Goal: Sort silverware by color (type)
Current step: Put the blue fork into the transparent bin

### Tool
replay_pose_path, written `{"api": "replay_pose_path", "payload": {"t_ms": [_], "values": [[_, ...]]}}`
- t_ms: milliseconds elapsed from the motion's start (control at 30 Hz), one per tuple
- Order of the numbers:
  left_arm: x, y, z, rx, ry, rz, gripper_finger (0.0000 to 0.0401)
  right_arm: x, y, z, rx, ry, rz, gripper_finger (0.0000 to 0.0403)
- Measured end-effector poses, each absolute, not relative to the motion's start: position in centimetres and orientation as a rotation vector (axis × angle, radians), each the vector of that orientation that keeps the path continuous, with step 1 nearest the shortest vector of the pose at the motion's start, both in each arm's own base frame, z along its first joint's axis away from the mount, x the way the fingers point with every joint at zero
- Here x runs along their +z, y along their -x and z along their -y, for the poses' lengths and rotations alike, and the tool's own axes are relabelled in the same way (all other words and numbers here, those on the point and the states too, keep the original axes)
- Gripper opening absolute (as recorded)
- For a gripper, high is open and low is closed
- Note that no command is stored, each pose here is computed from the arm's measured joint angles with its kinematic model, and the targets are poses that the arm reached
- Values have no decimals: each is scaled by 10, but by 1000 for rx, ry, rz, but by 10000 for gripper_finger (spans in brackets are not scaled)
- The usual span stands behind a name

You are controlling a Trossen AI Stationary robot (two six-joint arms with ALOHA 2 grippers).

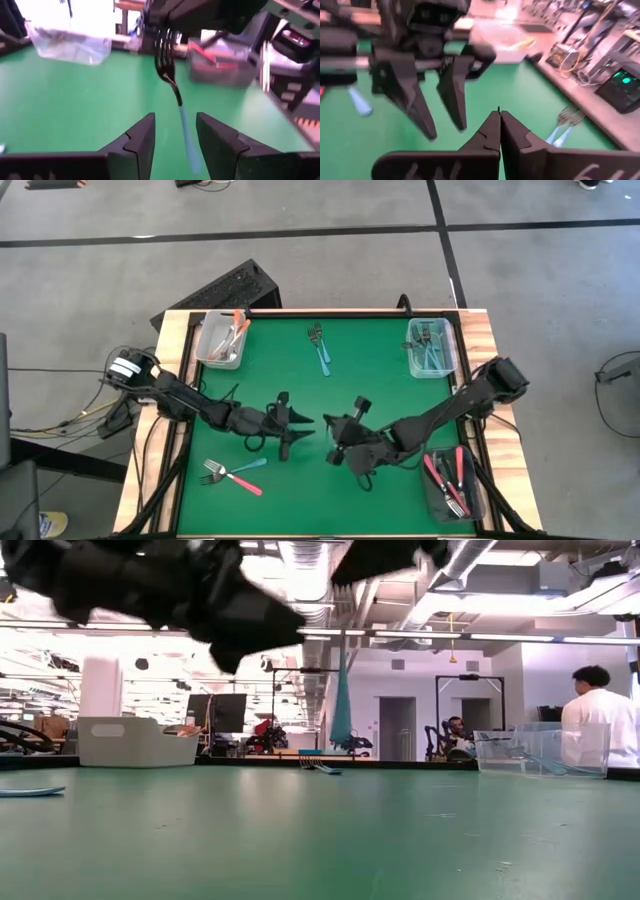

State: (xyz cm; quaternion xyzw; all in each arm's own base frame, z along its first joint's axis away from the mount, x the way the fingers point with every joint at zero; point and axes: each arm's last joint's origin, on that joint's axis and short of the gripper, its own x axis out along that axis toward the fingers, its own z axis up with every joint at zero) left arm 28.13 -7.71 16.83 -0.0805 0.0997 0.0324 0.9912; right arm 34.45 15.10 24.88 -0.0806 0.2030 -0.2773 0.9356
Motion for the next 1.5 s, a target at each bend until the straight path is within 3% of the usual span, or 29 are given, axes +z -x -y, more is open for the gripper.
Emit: {"api": "replay_pose_path", "payload": {"t_ms": [300, 800, 933, 1167, 1500], "values": [[199, -304, 71, -75, 183, -144, 149, 281, -329, -145, -597, 176, -356, 13], [197, -311, 66, -27, 103, -216, 159, 292, -333, -151, -560, 220, -292, 13], [198, -311, 68, -43, 60, -212, 122, 294, -333, -152, -550, 231, -287, 13], [198, -311, 68, -131, 57, -217, 10, 295, -332, -155, -536, 223, -278, 21], [197, -311, 68, -146, 43, -218, 1, 294, -333, -155, -503, 202, -280, 24]]}}
